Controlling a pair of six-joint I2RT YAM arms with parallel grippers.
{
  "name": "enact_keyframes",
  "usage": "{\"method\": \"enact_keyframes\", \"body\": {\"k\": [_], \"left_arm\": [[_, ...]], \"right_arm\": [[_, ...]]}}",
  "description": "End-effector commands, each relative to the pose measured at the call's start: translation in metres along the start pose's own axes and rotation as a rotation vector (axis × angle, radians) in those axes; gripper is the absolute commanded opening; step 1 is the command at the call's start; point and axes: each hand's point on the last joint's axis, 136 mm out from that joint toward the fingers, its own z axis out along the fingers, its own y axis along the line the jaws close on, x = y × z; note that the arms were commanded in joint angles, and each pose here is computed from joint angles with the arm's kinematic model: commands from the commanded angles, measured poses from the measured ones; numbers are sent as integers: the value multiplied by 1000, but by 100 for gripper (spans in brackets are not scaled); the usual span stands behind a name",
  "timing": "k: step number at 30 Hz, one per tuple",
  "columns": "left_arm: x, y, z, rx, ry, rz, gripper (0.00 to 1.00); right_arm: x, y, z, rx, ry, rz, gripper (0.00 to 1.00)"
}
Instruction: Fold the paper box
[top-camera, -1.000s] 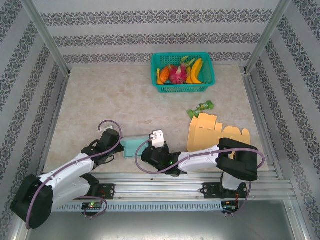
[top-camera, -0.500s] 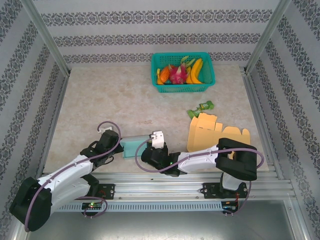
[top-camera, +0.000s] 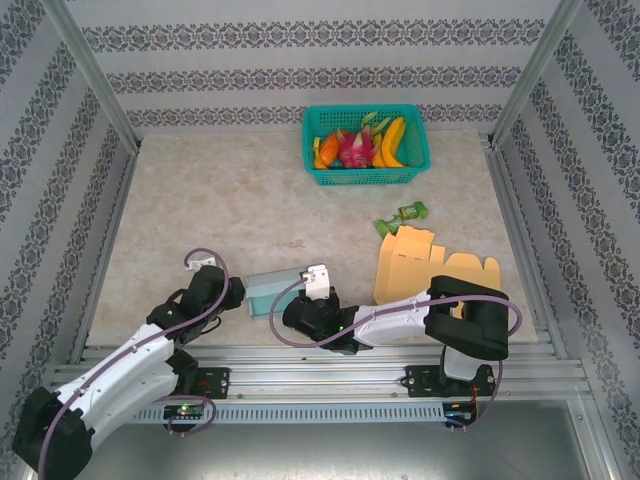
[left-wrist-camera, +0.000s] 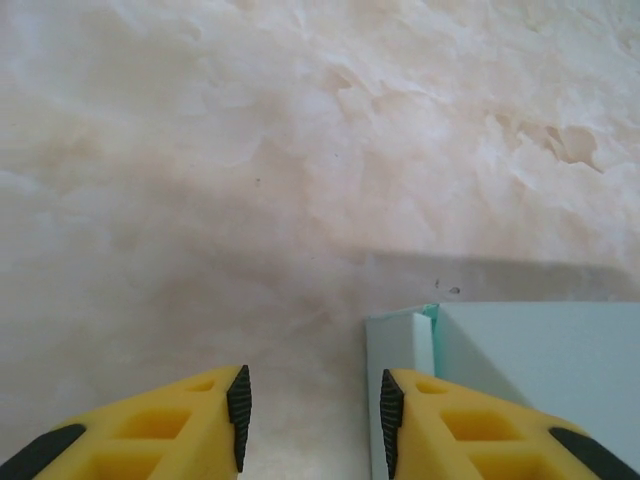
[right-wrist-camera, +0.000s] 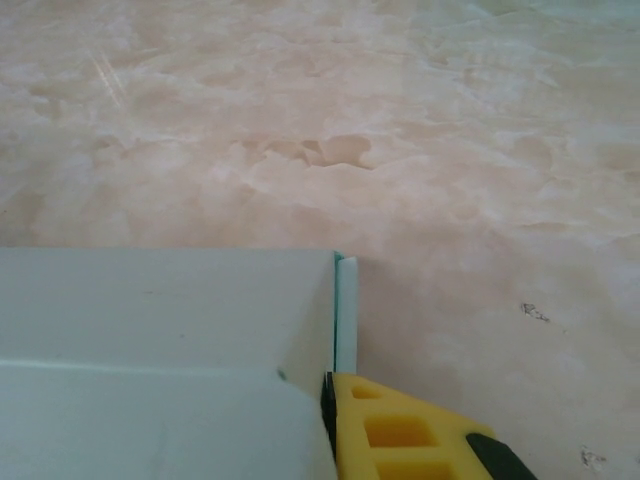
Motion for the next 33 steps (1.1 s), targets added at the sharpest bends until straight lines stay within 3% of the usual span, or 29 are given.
{"method": "enact_keyframes", "body": {"k": [1, 9, 16, 33], "left_arm": [[-5, 5, -14, -31, -14, -11, 43], [-26, -21, -47, 128, -69, -99, 45], [-25, -45, -50, 252, -49, -149, 46], [3, -58, -29, 243, -5, -78, 46]], "right_arm": [[4, -14, 0, 42, -3, -49, 13], [10, -16, 2, 50, 5, -56, 17], [11, -16, 1, 40, 8, -49, 19], [15, -12, 1, 26, 18, -50, 19]]}}
